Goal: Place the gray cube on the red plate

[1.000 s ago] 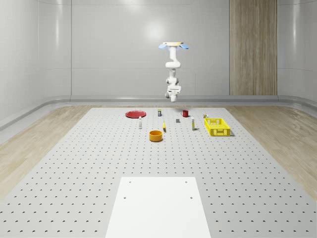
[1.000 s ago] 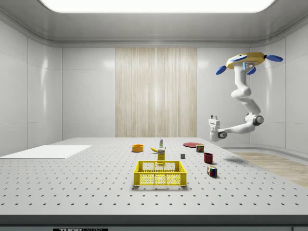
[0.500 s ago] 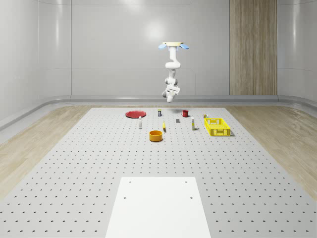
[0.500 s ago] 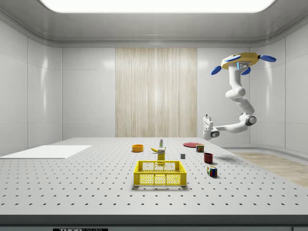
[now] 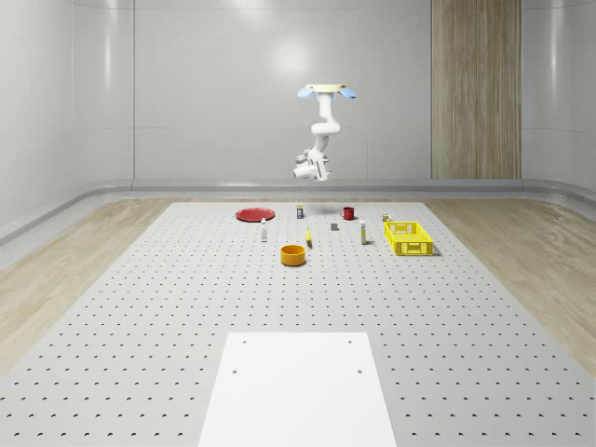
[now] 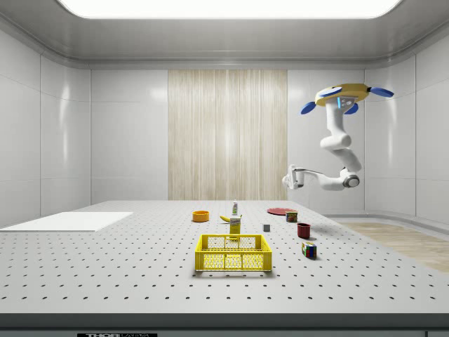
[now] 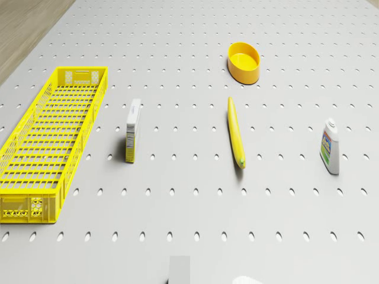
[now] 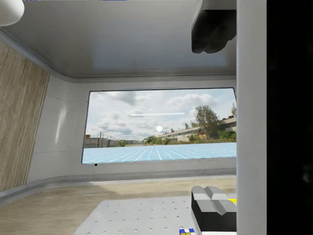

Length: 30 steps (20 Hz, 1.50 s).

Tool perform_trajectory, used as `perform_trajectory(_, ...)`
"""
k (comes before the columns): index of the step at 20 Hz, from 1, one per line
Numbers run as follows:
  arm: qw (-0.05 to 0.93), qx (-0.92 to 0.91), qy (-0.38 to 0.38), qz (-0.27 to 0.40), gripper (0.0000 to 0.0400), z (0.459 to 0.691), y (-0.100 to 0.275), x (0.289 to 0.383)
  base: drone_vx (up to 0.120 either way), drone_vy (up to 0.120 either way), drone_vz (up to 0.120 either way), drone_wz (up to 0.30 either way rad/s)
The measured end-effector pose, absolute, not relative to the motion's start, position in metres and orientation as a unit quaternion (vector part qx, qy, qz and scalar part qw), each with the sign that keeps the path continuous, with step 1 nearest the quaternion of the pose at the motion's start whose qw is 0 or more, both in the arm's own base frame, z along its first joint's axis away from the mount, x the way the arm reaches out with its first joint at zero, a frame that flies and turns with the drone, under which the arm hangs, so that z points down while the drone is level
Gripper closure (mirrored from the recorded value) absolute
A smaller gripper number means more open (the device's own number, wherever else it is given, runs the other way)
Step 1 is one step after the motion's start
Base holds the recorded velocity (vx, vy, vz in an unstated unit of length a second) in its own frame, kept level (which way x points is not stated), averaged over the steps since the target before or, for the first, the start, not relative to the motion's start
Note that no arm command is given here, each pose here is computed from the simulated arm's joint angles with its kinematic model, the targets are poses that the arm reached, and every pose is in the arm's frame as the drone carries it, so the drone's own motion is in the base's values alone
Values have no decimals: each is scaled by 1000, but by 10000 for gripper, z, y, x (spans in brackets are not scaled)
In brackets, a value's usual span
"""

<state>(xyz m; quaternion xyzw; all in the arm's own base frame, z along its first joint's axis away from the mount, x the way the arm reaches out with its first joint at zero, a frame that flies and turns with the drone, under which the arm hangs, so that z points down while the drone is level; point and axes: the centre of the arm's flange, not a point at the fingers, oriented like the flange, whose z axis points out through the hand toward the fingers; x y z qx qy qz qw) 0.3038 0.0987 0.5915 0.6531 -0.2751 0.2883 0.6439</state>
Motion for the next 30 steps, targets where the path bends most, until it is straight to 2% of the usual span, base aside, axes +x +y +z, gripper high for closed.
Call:
perform_trajectory(4, 823, 408, -176, 354, 0, 5312, 781, 3059, 120, 0, -120, 0)
perform_trajectory(8, 896, 215, -96, 377, 0, 5030, 446, 3068, 120, 0, -120, 0)
perform_trajectory(14, 920, 74, -35, 383, 0, 4927, 157, 3069, 120, 0, -120, 0)
perform_trajectory(22, 924, 18, -9, 382, 0, 4910, 35, 3068, 120, 0, -120, 0)
perform_trajectory(28, 924, 6, -4, 382, 0, 4908, 10, 3068, 120, 73, -13, 0)
perform_trajectory(30, 924, 4, -3, 382, 0, 4908, 7, 3068, 120, 0, -120, 0)
